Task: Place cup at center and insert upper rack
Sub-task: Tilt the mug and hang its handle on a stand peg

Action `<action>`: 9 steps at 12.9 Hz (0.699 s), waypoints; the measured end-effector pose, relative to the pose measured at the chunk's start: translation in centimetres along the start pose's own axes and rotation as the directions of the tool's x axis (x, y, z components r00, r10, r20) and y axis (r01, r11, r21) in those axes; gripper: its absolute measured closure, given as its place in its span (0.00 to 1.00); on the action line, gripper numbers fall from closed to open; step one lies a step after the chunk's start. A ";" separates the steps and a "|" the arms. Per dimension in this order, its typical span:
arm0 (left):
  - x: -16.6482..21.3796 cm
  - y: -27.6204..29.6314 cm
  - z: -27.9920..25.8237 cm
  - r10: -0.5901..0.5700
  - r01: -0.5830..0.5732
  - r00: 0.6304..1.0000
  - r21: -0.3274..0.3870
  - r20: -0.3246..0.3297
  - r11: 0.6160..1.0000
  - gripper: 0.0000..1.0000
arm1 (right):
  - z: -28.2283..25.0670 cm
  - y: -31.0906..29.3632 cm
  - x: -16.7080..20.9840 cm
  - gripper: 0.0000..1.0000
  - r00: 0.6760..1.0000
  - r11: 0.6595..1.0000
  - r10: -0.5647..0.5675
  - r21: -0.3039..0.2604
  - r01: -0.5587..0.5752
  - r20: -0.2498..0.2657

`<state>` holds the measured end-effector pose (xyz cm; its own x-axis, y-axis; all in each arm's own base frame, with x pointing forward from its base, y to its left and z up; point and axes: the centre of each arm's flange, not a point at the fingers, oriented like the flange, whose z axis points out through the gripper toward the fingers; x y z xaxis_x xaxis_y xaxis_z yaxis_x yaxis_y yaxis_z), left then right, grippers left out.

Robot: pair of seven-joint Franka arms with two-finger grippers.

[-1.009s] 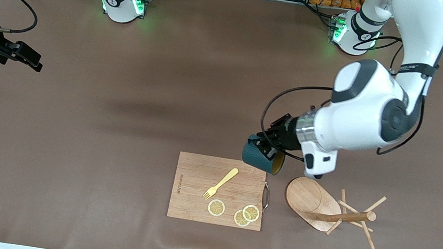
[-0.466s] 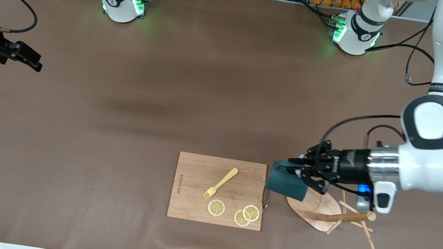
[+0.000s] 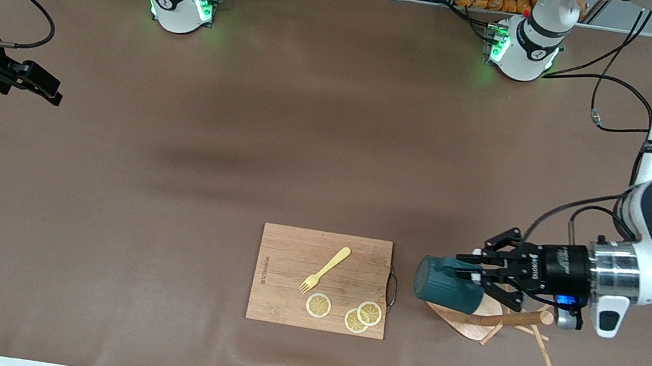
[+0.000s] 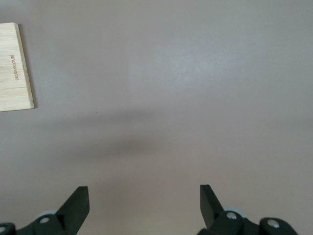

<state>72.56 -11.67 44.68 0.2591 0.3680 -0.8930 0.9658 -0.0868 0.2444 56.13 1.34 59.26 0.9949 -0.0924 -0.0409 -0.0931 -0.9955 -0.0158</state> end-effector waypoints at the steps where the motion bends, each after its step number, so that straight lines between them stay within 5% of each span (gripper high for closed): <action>1: 1.4 -0.2 -1.2 -0.003 0.003 0.999 -0.003 0.034 1.000 0.79 | 0.0 0.0 0.0 0.00 1.000 1.000 0.000 0.000 0.000 0.000; 9: 7.1 -1.5 -5.4 -0.010 0.012 0.988 -0.013 0.156 1.000 0.79 | 0.0 0.0 0.0 0.00 1.000 1.000 -0.001 0.000 0.001 0.000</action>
<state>72.84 -3.90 40.02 0.2486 0.2201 -0.9433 0.9685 -0.0707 0.2388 56.13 1.35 59.27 0.9949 -0.0919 -0.0408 -0.0926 -0.9956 -0.0159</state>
